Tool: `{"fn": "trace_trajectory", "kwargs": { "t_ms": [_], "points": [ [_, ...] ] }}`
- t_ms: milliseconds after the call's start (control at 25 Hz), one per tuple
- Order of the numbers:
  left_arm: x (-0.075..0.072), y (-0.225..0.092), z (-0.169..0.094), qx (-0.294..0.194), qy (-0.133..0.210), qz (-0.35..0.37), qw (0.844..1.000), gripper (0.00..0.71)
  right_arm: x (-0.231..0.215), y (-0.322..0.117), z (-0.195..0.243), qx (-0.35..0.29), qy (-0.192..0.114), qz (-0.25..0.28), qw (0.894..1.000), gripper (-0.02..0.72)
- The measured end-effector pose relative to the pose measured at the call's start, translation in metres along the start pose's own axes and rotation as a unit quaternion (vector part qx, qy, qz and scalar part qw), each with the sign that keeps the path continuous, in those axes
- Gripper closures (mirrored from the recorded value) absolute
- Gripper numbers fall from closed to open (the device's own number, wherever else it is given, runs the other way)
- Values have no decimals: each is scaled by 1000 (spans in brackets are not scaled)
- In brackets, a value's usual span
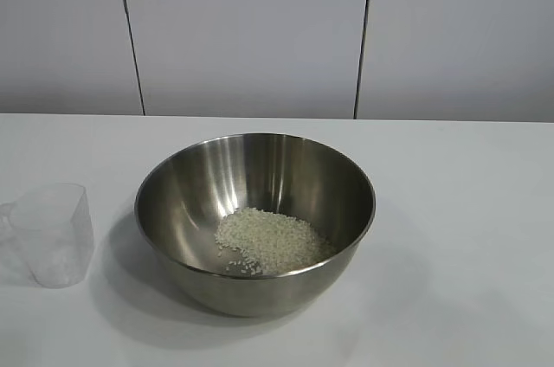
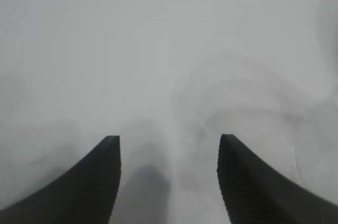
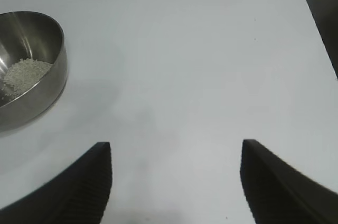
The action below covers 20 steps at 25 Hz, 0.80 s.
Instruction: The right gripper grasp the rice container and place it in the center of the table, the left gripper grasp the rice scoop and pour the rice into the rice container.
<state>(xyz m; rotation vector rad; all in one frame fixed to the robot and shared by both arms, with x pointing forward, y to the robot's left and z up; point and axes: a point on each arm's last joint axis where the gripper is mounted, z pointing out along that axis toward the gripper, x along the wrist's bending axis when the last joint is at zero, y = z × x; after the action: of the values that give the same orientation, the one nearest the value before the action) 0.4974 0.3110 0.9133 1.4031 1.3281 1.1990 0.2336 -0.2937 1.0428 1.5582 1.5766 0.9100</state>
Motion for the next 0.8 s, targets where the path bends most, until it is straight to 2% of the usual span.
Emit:
{"fn": "trace_trajectory", "kwargs": {
  "t_ms": [320,400,640,800],
  "points": [
    [0,6,5,-7,-3,7,1000,347,0,0,0,0,0,0,1000,231],
    [4,7,7,-7,4,8,1000,347,0,0,0,0,0,0,1000,231],
    [45,18,16,24,59,-11,998,347,0,0,0,0,0,0,1000,231],
    [80,47,7,37,84,-35,995,347,0,0,0,0,0,0,1000,231]
  ]
}}
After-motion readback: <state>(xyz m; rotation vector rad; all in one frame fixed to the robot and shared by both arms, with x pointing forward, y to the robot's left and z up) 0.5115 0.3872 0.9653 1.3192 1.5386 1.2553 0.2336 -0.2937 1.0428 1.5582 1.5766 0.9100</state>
